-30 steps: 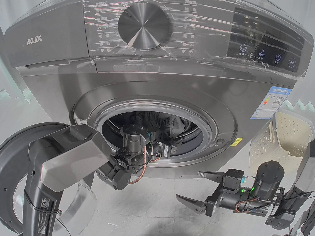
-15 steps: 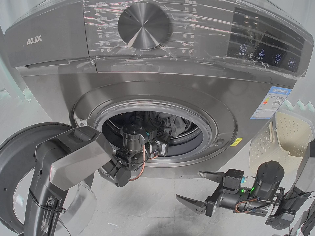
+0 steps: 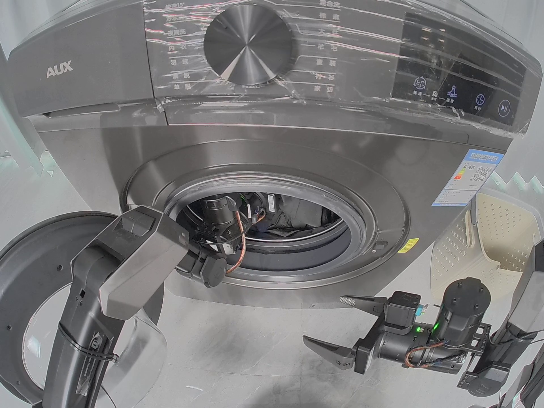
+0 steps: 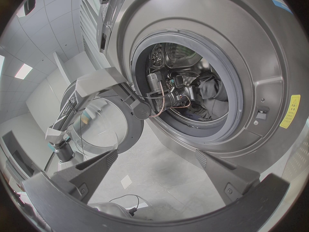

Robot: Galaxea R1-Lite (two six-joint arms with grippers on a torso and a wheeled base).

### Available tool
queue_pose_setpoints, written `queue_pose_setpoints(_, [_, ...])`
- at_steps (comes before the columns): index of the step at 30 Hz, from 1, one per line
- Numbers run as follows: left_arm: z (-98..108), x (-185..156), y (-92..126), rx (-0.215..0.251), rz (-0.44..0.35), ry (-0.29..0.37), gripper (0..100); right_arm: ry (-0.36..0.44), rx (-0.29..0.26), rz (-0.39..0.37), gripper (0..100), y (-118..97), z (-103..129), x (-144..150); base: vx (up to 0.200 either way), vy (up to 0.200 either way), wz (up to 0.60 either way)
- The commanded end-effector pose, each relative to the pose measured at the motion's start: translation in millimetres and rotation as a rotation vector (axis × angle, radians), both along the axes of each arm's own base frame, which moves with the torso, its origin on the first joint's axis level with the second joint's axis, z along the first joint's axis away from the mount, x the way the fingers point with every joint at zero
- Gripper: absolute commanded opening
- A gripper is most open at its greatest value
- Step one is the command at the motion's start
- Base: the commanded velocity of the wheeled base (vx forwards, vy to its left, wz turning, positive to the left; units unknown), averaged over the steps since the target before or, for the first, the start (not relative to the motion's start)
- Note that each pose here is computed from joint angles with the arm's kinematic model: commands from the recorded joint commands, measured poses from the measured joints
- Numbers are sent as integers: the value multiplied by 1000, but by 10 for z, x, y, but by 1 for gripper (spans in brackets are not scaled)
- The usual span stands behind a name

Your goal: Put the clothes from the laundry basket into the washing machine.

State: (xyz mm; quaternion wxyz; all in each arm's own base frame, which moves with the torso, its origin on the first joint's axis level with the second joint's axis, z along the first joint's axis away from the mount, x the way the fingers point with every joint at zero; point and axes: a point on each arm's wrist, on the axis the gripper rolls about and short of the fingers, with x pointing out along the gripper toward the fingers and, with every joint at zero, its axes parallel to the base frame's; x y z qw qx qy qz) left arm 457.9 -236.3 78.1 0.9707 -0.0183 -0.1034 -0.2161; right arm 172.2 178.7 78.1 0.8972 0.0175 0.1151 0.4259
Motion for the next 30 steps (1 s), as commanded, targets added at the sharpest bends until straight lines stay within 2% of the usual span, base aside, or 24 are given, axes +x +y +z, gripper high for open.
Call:
queue_pose_setpoints(1, [-209, 159, 71, -2, 33, 5, 0, 0, 0, 0, 100, 2, 0, 2, 0, 0, 0])
queue_pose_setpoints(5, [-211, 148, 68, -1, 33, 7, 0, 0, 1, 0, 100, -1, 0, 4, 0, 0, 0])
queue_pose_setpoints(6, [-207, 136, 56, 0, 30, 9, 100, 0, 1, 2, 100, 2, 0, 2, 0, 0, 0])
queue_pose_setpoints(11, [-175, 81, 11, -5, 14, 15, 100, -1, 2, 2, 100, 4, 2, 4, 0, 0, 0])
queue_pose_setpoints(14, [-92, -64, -13, -9, -9, 44, 100, -2, 1, 0, 100, 4, 2, 4, 0, 0, 0])
queue_pose_setpoints(22, [120, -336, -14, 5, -41, 66, 100, -3, 2, -1, 100, 6, 4, 7, 0, 0, 0])
queue_pose_setpoints(25, [187, -499, -23, 19, -63, 87, 100, -5, 5, -3, 100, 2, 12, 8, 0, 0, 0])
queue_pose_setpoints(30, [188, -843, -51, 59, -109, 149, 100, -8, 6, -6, 100, -5, 20, 11, 0, 0, 0])
